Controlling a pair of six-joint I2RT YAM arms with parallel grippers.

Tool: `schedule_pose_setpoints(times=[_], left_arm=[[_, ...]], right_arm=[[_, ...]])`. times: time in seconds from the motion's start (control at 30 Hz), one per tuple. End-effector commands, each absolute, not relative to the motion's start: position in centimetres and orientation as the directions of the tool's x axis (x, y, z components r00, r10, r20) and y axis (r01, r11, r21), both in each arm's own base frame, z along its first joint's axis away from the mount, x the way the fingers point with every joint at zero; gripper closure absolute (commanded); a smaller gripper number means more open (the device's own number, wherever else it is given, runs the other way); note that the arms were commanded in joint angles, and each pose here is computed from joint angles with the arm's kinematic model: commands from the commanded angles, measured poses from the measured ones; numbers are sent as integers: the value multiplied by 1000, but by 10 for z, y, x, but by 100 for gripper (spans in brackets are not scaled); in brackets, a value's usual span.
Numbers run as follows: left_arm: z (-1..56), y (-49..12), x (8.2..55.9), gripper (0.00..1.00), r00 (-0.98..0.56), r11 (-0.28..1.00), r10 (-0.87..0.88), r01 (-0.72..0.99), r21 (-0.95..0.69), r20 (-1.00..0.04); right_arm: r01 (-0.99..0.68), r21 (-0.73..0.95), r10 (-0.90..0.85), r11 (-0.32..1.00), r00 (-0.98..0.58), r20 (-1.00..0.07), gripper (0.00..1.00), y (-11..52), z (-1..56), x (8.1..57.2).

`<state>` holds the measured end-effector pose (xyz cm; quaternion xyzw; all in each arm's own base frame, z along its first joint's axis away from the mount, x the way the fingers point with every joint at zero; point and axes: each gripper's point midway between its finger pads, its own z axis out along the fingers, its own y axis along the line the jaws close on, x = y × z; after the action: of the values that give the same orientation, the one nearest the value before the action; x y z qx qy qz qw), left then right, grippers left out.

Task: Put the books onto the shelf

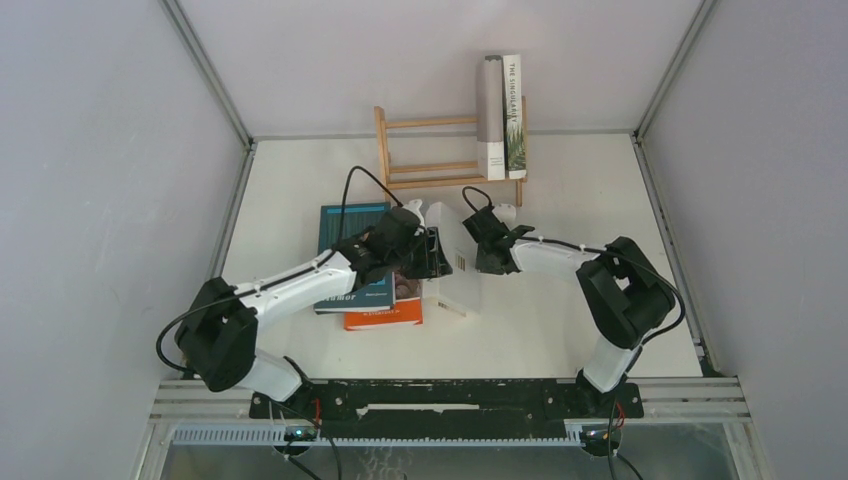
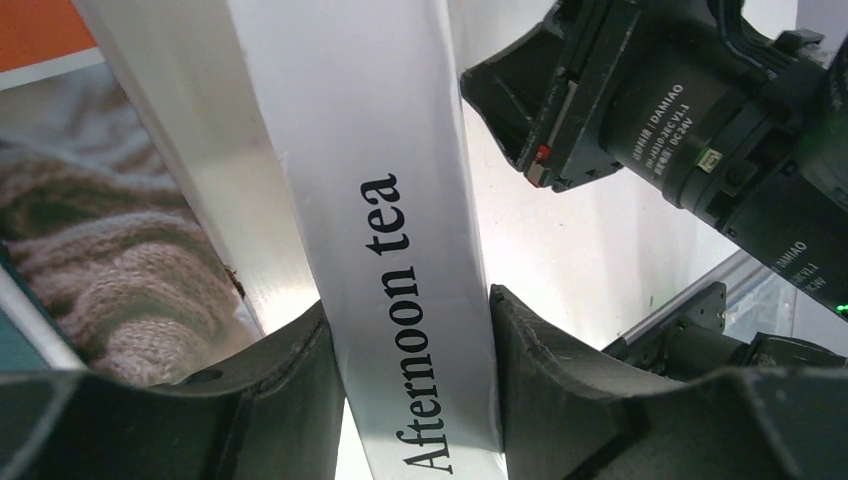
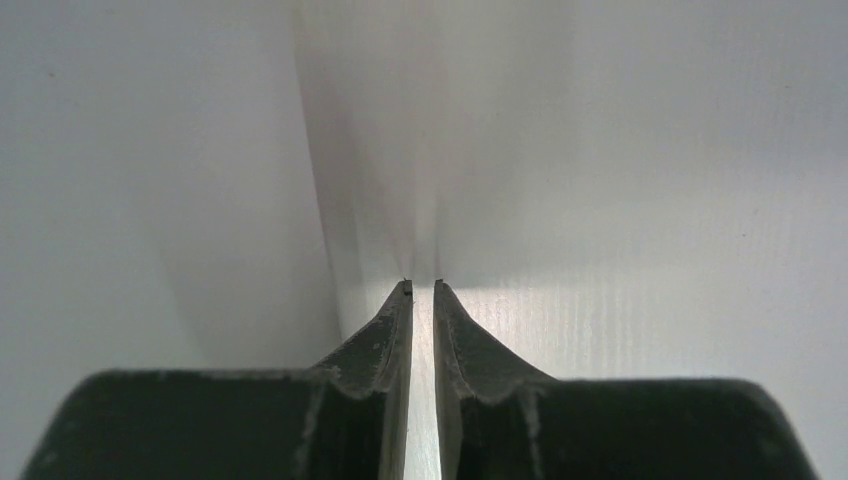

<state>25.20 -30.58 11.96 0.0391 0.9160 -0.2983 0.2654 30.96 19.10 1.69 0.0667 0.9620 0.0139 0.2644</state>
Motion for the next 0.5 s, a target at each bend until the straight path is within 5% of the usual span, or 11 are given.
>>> schedule_pose_setpoints(times=[0.0,0.47], left_arm=[[152,-297,269,63,-783,839,-113,254,-481,-612],[200,-268,282,73,-643,867,-191,244,-435,-741]], right_arm=[[127,78,149,989,-813,-563,80,187,42,315],[203,58,193,977,-751,-632,74,166,79,290]])
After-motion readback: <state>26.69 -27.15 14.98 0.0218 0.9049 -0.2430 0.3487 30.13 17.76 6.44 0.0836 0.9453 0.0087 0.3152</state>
